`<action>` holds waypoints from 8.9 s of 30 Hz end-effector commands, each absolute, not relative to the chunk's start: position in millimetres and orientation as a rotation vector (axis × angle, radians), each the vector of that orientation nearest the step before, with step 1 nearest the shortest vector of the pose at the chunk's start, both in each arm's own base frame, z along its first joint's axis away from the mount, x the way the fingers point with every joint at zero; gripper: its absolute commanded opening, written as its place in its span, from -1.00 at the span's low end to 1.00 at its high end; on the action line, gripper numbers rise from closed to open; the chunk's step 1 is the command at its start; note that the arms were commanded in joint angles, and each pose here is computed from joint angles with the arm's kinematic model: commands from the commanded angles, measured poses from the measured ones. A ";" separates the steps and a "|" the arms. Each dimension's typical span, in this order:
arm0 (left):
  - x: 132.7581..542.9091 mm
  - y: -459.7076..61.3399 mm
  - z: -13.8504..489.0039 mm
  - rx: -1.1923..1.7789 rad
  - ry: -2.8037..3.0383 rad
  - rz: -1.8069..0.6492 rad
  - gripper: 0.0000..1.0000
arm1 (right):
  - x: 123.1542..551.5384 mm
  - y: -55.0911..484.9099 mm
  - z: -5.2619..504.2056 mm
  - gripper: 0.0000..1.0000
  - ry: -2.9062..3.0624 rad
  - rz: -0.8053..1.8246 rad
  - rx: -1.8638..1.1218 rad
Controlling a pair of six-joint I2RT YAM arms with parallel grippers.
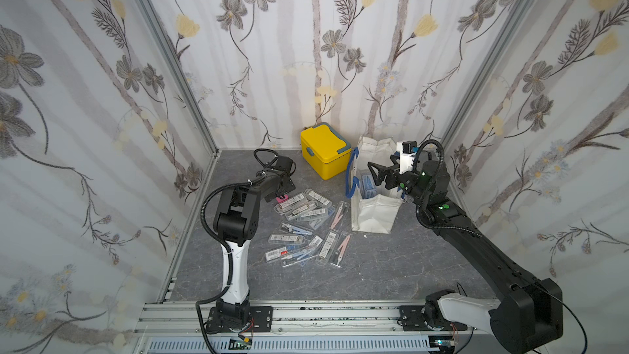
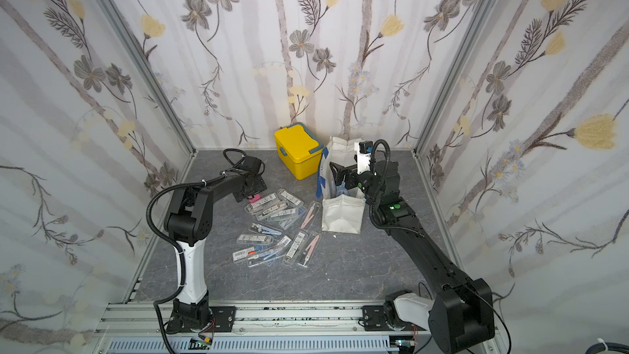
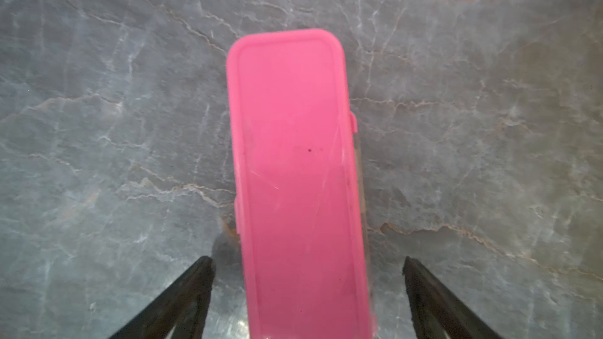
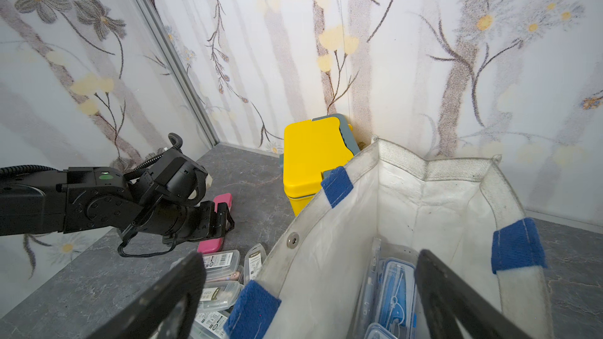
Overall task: Put the compass set into the canvas bag
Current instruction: Pick up the compass set at the center of the board, then place the compass set in the canvas bag, then pick up the compass set at the center of the board.
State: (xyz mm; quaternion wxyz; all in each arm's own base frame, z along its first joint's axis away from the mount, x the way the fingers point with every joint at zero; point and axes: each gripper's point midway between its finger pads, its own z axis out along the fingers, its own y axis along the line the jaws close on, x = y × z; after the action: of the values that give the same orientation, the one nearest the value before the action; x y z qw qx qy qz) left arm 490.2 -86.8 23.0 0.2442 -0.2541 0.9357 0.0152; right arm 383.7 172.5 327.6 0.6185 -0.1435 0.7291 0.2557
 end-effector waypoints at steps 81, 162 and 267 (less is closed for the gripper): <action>406.7 -216.3 233.4 0.166 1.878 -0.795 -0.03 | 446.4 376.7 306.7 0.54 1.942 1.027 -0.509; 384.9 -154.8 236.1 -0.040 1.750 -0.662 1.00 | 453.3 200.9 401.1 -0.63 1.836 0.611 -0.191; 425.4 -128.6 55.6 0.760 2.525 0.225 0.87 | 353.8 238.2 340.4 0.99 1.677 0.939 -0.649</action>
State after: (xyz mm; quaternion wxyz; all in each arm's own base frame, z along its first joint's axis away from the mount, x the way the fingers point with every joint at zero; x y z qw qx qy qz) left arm 434.5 -133.1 67.7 0.2864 0.2564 0.9202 0.0740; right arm 365.9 222.1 325.8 0.5180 -0.2276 0.7333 0.3771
